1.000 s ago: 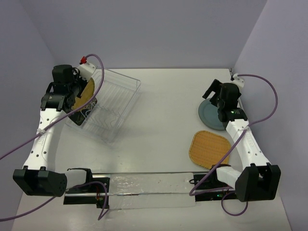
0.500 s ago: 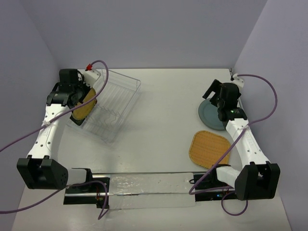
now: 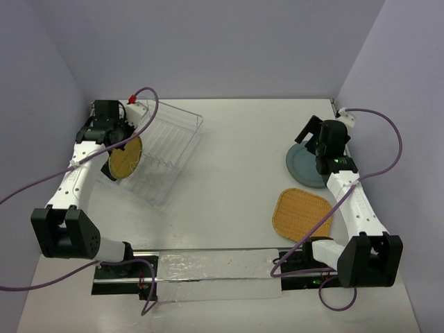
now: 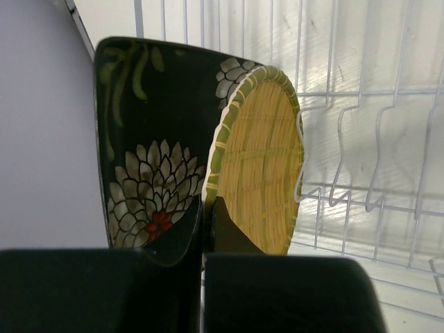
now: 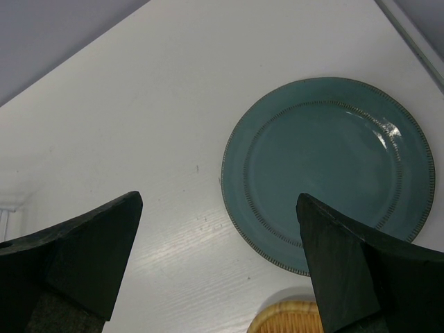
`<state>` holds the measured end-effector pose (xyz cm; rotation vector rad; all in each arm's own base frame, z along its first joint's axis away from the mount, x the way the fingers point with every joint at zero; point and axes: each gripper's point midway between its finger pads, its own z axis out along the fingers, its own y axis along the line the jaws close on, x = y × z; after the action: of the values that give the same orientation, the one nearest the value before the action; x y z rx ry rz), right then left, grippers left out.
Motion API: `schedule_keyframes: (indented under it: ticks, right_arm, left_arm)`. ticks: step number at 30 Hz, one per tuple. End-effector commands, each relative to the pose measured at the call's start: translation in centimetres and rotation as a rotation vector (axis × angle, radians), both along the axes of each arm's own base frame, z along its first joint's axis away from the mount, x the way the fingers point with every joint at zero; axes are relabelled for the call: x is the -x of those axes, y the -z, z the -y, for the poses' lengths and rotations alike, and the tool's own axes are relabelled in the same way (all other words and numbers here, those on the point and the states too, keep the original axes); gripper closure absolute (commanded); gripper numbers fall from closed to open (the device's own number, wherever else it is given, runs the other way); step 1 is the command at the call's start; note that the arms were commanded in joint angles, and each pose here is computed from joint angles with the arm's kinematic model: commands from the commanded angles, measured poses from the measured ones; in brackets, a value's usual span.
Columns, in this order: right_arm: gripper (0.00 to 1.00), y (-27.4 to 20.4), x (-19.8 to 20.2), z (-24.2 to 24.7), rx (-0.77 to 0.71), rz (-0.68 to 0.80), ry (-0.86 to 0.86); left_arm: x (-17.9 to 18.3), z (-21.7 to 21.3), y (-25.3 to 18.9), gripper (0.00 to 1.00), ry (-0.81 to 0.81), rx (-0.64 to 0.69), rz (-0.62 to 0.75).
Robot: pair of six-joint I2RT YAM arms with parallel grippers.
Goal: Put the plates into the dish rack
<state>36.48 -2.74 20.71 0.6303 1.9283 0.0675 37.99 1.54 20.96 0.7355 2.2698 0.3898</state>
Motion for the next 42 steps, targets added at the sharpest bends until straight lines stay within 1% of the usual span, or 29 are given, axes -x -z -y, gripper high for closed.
schedule_keyframes:
  ticks: [1, 6, 7, 9, 10, 11, 12, 14, 16, 18, 21, 23, 24, 28, 29, 30, 31, 32, 33, 34, 35, 36, 38, 40, 41, 42]
  right_arm:
    - [0.00, -0.7, -0.3, 0.5, 0.012, 0.028, 0.013]
    - [0.00, -0.6, -0.3, 0.6, 0.013, 0.026, 0.014]
    - [0.00, -0.6, -0.3, 0.6, 0.014, 0.026, 0.015]
    - [0.00, -0.6, -0.3, 0.7, 0.015, 0.025, 0.017]
    - [0.00, -0.6, -0.2, 0.8, 0.016, 0.025, 0.019]
    - [0.00, -0.6, -0.2, 0.8, 0.014, 0.026, 0.018]
    - [0.00, -0.6, -0.2, 0.8, 0.014, 0.026, 0.018]
    - [0.00, -0.7, -0.2, 0.8, 0.012, 0.029, 0.019]
    - [0.00, -0.7, -0.2, 0.8, 0.012, 0.030, 0.017]
    - [0.00, -0.9, -0.2, 0.8, 0.011, 0.035, 0.019]
    - [0.00, -1.0, 0.0, 0.7, 0.010, 0.041, 0.015]
    - [0.00, -1.3, 0.2, 0.6, 0.007, 0.052, 0.014]
    - [0.00, -1.5, 0.3, 0.6, 0.006, 0.059, 0.013]
    - [0.00, -2.0, 0.8, 0.6, -0.002, 0.079, 0.015]
    - [0.00, -1.9, 1.0, 0.6, -0.006, 0.076, 0.019]
    - [0.00, -1.9, 1.3, 0.6, -0.013, 0.080, 0.024]
    - [0.00, -1.9, 1.6, 0.7, -0.017, 0.081, 0.029]
    - [0.00, -1.6, 1.9, 0.8, -0.027, 0.077, 0.040]
    - [0.00, -1.4, 2.1, 1.0, -0.036, 0.068, 0.051]
    - [0.00, -0.8, 2.5, 1.2, -0.043, 0.045, 0.062]
    - [0.00, -0.4, 2.8, 1.7, -0.062, 0.034, 0.087]
    - [0.00, 0.2, 3.3, 2.3, -0.078, 0.009, 0.116]
    - [0.00, 1.7, 4.4, 3.1, -0.113, -0.036, 0.159]
    - [0.00, 2.8, 5.3, 4.1, -0.162, -0.063, 0.190]
    - [0.00, 3.3, 5.5, 3.9, -0.188, -0.069, 0.178]
    - [0.00, 3.8, 6.1, 5.0, -0.224, -0.073, 0.212]
  left_arm:
    - [-1.6, -0.5, -2.3, 1.00, -0.051, 0.020, 0.078]
    - [-1.8, -0.5, -1.2, 0.99, -0.048, 0.011, 0.046]
    - [-1.7, -0.5, -1.3, 0.97, -0.046, 0.011, 0.050]
    - [-1.6, -0.5, -1.5, 0.88, -0.042, 0.013, 0.061]
    - [-1.4, -0.5, -1.6, 0.79, -0.040, 0.013, 0.064]
    - [-1.3, -0.4, -2.3, 0.74, -0.038, 0.016, 0.089]
    - [-1.2, -0.4, -2.6, 0.70, -0.035, 0.017, 0.105]
    - [-1.0, -0.4, -3.7, 0.65, -0.028, 0.020, 0.145]
    - [-0.6, -0.3, -4.4, 0.56, -0.021, 0.021, 0.166]
    - [-0.7, -0.5, -5.2, 0.51, -0.027, 0.018, 0.194]
    - [-0.8, -0.5, -6.8, 0.49, -0.036, 0.026, 0.239]
    - [-0.9, -0.4, -8.3, 0.24, -0.040, 0.041, 0.283]
    - [-1.1, -0.4, -9.2, 0.17, -0.049, 0.051, 0.311]
    - [-1.5, 0.1, -12.2, 0.04, -0.065, 0.105, 0.386]
    - [-1.7, 0.6, -13.3, 0.04, -0.079, 0.143, 0.414]
    - [-2.0, 1.5, -15.6, 0.03, -0.073, 0.190, 0.469]
    - [-2.3, 2.2, -16.3, 0.01, -0.064, 0.227, 0.485]
    - [-2.7, 3.6, -17.4, 0.01, -0.045, 0.298, 0.512]
    - [-3.0, 4.2, -18.2, 0.01, -0.039, 0.342, 0.530]
    - [-3.2, 5.7, -19.2, 0.01, -0.010, 0.394, 0.546]
    - [-3.6, 7.8, -20.5, 0.01, 0.027, 0.481, 0.559]
    - [-4.0, 9.7, -21.5, 0.01, 0.057, 0.545, 0.566]
    - [-5.0, 12.5, -22.8, 0.01, 0.083, 0.626, 0.575]
    - [-5.2, 15.9, -24.5, 0.01, 0.117, 0.728, 0.581]
    - [-5.6, 17.4, -23.7, 0.01, 0.118, 0.777, 0.543]
    - [-6.3, 19.1, -23.6, 0.01, 0.141, 0.813, 0.515]
